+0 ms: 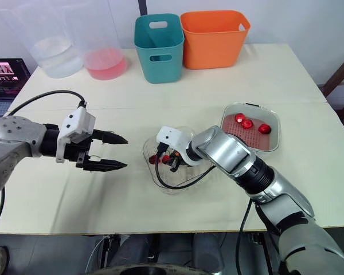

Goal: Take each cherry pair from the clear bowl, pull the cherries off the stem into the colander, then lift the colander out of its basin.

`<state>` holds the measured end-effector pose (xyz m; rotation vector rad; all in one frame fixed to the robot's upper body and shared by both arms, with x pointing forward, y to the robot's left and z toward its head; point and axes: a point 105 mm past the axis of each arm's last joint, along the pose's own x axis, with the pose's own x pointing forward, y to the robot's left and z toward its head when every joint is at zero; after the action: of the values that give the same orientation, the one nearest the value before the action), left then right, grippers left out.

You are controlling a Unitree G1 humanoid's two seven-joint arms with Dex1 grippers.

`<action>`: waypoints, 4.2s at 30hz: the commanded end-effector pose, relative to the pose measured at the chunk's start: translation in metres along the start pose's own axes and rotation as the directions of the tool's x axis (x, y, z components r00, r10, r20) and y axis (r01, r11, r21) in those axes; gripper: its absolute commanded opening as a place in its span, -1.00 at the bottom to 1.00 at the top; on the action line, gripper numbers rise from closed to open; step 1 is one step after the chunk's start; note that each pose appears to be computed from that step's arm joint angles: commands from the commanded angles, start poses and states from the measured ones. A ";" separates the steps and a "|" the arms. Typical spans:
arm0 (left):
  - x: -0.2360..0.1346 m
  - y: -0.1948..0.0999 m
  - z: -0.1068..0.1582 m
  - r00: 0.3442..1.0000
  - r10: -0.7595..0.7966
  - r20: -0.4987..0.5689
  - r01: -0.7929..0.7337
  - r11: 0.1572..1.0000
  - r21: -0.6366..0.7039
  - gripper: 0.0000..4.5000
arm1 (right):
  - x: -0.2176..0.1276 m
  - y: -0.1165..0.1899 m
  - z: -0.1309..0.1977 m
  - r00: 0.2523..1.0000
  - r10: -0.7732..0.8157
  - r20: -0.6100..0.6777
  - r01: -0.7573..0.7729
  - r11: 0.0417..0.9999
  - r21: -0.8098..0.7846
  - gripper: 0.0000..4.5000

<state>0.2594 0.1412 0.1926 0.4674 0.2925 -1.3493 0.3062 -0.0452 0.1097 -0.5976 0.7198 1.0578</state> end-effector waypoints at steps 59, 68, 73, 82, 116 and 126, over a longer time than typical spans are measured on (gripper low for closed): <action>0.038 0.086 0.128 0.800 -0.083 0.594 0.169 0.981 -0.090 -1.00 | -0.159 -0.027 0.077 0.748 -0.227 0.624 0.593 0.650 -0.475 0.08; 0.026 0.074 0.134 0.792 -0.147 0.592 0.191 0.982 -0.011 -1.00 | -0.169 -0.031 0.067 0.646 -0.111 0.755 0.099 0.993 0.061 0.97; 0.026 0.067 0.135 0.794 -0.168 0.584 0.199 0.980 0.011 -1.00 | -0.164 -0.018 0.074 0.583 -0.032 0.812 -0.169 0.973 0.160 0.97; 0.026 0.064 0.137 0.793 -0.173 0.584 0.201 0.980 0.017 -1.00 | -0.155 -0.007 0.087 0.547 -0.004 0.837 -0.269 0.946 0.180 0.97; 0.019 0.073 0.147 0.766 -0.130 0.629 0.166 0.986 0.002 -1.00 | -0.128 -0.003 0.058 0.644 -0.018 0.764 -0.259 0.935 0.241 -0.52; 0.033 0.079 0.127 0.830 -0.080 0.552 0.077 0.997 0.029 -1.00 | -0.167 -0.041 0.034 0.594 -0.235 0.769 -0.067 0.939 0.339 -0.52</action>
<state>0.3371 0.0622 0.2955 -0.0072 -0.1384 -1.5116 0.2974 -0.1086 0.2480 0.2062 0.1223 1.0122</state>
